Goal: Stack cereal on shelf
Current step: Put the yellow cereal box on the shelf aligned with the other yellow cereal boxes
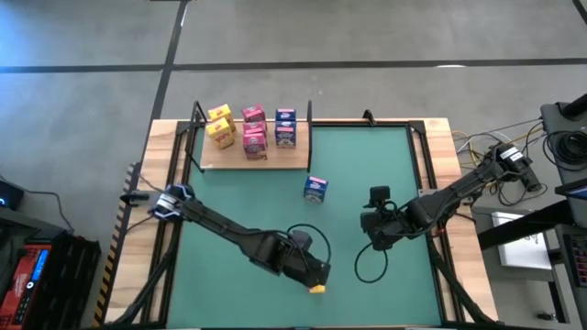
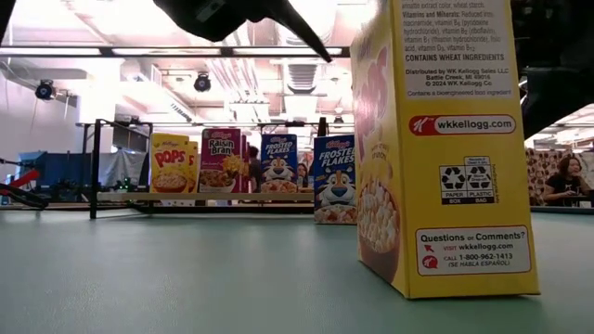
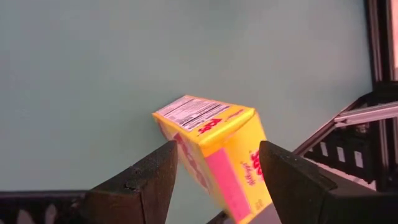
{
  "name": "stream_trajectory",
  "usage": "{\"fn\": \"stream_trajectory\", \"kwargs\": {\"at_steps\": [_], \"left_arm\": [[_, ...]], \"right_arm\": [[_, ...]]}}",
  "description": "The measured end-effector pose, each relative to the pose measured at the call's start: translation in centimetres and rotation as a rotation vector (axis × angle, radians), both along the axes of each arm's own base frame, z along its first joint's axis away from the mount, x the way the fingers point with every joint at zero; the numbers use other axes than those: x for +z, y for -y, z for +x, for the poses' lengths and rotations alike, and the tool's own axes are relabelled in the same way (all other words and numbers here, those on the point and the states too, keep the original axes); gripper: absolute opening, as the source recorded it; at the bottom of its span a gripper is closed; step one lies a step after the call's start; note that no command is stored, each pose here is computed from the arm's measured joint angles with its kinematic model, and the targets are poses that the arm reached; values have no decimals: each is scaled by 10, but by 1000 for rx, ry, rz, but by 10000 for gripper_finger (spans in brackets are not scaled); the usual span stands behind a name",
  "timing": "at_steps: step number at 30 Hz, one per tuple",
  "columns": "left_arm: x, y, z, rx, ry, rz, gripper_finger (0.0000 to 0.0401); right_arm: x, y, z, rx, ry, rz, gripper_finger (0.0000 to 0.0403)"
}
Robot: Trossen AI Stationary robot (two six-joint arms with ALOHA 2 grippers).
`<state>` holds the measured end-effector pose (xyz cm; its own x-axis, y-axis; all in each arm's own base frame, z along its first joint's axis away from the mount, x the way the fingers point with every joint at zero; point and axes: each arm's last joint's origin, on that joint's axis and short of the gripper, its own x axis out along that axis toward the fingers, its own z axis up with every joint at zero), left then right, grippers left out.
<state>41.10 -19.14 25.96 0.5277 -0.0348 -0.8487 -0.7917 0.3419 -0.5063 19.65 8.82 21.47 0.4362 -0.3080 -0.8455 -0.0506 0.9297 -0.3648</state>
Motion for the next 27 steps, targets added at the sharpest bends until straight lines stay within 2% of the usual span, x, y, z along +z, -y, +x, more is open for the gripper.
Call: {"fn": "stream_trajectory", "kwargs": {"at_steps": [9,27], "left_arm": [[-2,9,-5,22,-19,-26,210],[-2,11,-1,12,29,-2,210]], "right_arm": [[0,0,0,0,1,1,233],[0,0,0,0,4,3,233]]}}
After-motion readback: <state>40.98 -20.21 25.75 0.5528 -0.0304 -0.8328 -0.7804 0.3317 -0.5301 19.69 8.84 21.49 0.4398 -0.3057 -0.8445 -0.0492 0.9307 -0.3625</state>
